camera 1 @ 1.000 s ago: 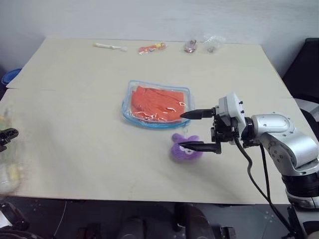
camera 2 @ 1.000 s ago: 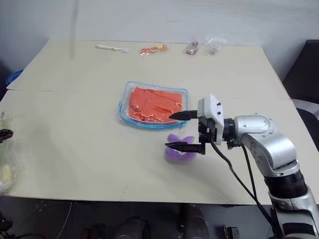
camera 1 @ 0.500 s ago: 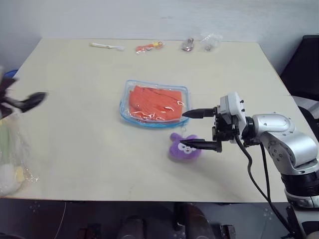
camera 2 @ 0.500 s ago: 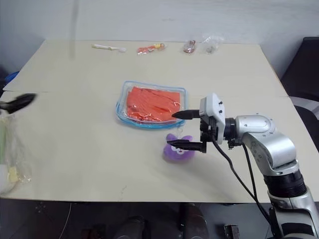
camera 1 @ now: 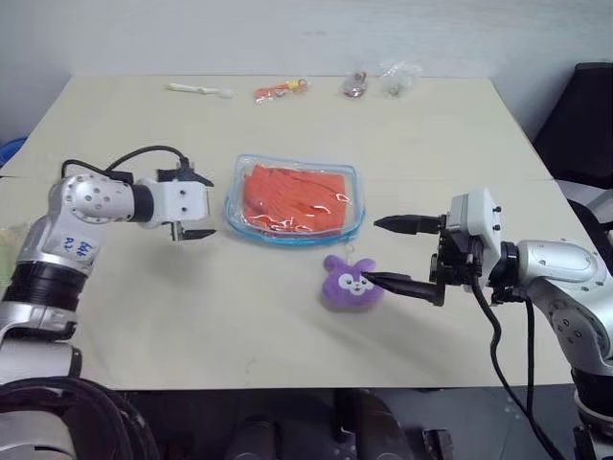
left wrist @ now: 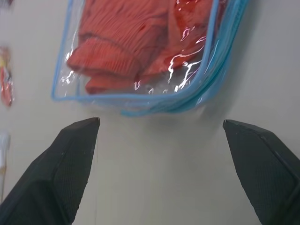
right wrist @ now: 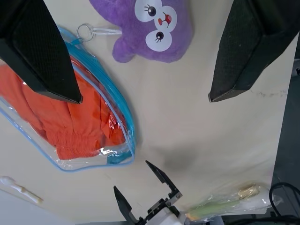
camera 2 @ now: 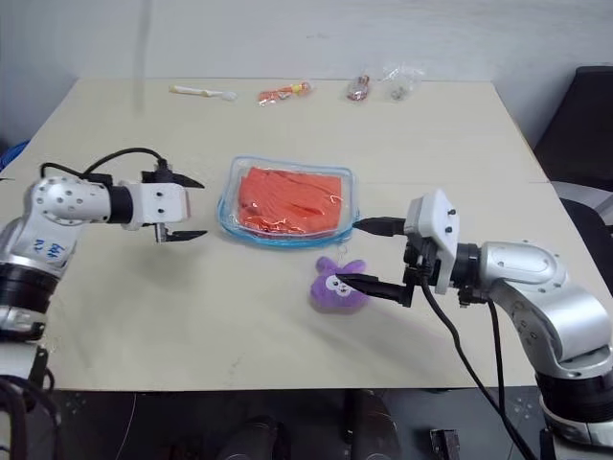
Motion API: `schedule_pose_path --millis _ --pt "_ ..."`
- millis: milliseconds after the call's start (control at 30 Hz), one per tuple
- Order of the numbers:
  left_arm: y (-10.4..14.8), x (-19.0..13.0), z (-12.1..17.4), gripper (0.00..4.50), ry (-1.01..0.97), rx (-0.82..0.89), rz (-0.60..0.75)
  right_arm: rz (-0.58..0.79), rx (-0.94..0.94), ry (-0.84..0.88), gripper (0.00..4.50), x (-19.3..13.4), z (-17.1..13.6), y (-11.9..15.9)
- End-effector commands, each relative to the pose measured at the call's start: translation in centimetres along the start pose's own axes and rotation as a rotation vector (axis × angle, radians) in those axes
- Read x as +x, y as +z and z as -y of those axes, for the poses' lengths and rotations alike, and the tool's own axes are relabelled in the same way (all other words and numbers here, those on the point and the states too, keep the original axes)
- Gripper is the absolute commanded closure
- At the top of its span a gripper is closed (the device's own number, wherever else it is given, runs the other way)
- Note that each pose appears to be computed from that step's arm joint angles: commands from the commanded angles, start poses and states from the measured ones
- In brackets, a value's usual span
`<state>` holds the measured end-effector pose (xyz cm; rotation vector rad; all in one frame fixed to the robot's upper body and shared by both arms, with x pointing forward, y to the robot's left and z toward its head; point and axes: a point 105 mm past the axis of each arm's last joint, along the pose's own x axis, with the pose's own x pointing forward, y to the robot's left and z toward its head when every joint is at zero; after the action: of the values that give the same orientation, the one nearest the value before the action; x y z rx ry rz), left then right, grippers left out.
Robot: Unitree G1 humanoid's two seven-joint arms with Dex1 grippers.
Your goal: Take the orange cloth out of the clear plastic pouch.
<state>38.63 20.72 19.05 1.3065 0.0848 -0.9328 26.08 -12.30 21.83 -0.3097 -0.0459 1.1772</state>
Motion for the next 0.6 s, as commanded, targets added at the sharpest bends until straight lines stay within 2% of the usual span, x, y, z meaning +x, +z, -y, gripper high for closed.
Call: schedule_pose_path --millis 33,200,300,600 --pt "0.7 1.0 0.0 0.02 -0.016 0.057 0.029 0.019 -0.045 -0.031 0.00 -0.6 -0.4 1.2" --pt "1.1 3.0 -0.5 0.02 0.007 0.067 0.039 0.021 -0.043 -0.051 0.00 -0.6 -0.5 1.2" --pt "1.2 3.5 -1.0 0.60 0.028 0.065 0.048 0.019 -0.042 -0.061 0.00 -0.7 -0.6 1.2" --pt "1.3 3.0 -0.3 3.53 -0.001 0.050 0.096 0.007 -0.037 -0.067 0.00 -0.9 -0.7 0.9"
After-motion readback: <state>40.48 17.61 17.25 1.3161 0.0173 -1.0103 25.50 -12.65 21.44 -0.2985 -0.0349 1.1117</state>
